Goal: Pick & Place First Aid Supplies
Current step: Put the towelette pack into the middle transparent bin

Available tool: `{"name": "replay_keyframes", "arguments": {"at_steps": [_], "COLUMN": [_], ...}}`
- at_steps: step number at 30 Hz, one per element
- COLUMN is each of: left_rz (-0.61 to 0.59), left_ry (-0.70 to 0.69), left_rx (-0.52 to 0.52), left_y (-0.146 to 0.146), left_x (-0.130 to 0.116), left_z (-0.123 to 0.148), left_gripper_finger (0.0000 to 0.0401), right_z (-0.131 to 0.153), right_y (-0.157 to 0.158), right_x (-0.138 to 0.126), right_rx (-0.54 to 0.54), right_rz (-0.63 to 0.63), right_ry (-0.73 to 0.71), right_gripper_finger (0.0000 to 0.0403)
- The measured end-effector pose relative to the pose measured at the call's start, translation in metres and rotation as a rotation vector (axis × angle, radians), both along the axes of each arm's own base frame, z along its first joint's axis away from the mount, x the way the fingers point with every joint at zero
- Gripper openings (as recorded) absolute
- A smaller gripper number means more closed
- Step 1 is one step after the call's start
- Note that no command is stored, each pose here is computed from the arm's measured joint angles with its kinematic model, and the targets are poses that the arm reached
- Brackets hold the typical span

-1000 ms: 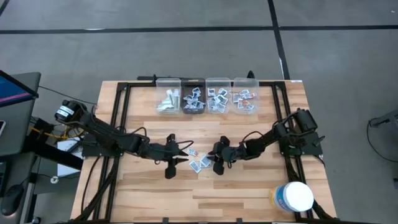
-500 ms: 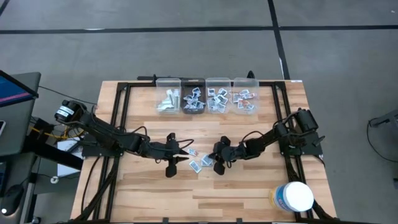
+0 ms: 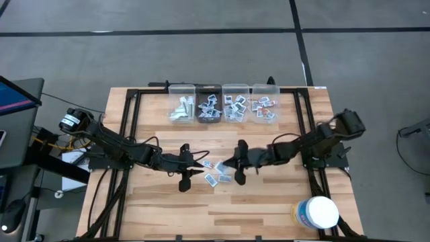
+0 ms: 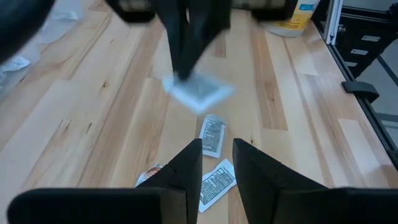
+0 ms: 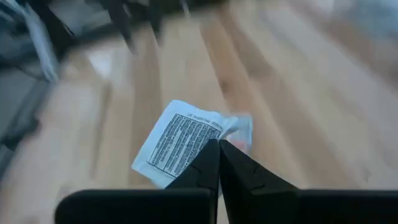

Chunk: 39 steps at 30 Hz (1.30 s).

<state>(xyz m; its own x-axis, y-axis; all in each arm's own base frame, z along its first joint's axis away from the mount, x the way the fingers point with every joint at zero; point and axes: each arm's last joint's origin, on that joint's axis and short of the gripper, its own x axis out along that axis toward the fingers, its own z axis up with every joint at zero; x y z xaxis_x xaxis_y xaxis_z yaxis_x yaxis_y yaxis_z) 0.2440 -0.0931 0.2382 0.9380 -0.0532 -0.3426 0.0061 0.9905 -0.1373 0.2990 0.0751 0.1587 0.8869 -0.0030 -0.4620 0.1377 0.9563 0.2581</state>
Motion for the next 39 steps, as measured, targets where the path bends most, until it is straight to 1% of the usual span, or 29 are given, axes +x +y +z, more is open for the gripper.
{"name": "replay_keyframes", "arguments": {"at_steps": [3, 5, 11, 14, 17, 21, 24, 27, 31, 39], "left_rz": [-0.001, 0.0, -0.001, 0.001, 0.01, 0.001, -0.004, -0.003, -0.001, 0.002], "left_ry": [0.0, 0.0, -0.002, -0.021, -0.086, -0.244, -0.362, -0.443, -0.483, -0.488], "left_rx": [0.001, 0.001, 0.001, -0.007, -0.024, -0.005, 0.008, 0.014, 0.016, 0.015], "left_y": [0.0, 0.0, 0.0, 0.0, 0.0, -0.001, -0.001, -0.001, -0.001, -0.001], "left_x": [0.0, 0.0, 0.0, 0.001, 0.003, 0.006, 0.006, 0.006, 0.005, 0.005], "left_z": [0.0, 0.0, 0.0, 0.002, 0.008, 0.024, 0.035, 0.044, 0.048, 0.048], "left_gripper_finger": [0.0089, 0.0089, 0.0089, 0.0089, 0.0089, 0.0089, 0.0089, 0.0089, 0.0089, 0.0089], "right_z": [0.026, 0.044, 0.098, 0.118, 0.131, 0.143, 0.147, 0.149, 0.149, 0.147], "right_y": [-0.003, -0.005, -0.012, -0.016, -0.021, -0.026, -0.027, -0.027, -0.026, -0.031], "right_x": [-0.004, -0.008, -0.022, -0.03, -0.036, -0.042, -0.043, -0.044, -0.044, -0.043], "right_rx": [0.006, 0.028, 0.104, 0.117, 0.128, 0.142, 0.144, 0.146, 0.147, 0.139], "right_rz": [0.04, 0.095, 0.276, 0.31, 0.316, 0.327, 0.35, 0.355, 0.365, 0.353], "right_ry": [-0.093, -0.171, -0.47, -0.58, -0.659, -0.745, -0.78, -0.796, -0.795, -0.781], "right_gripper_finger": [0.0001, 0.0, 0.0, 0.0, 0.0, 0.0, 0.0, 0.0, 0.0, 0.0]}}
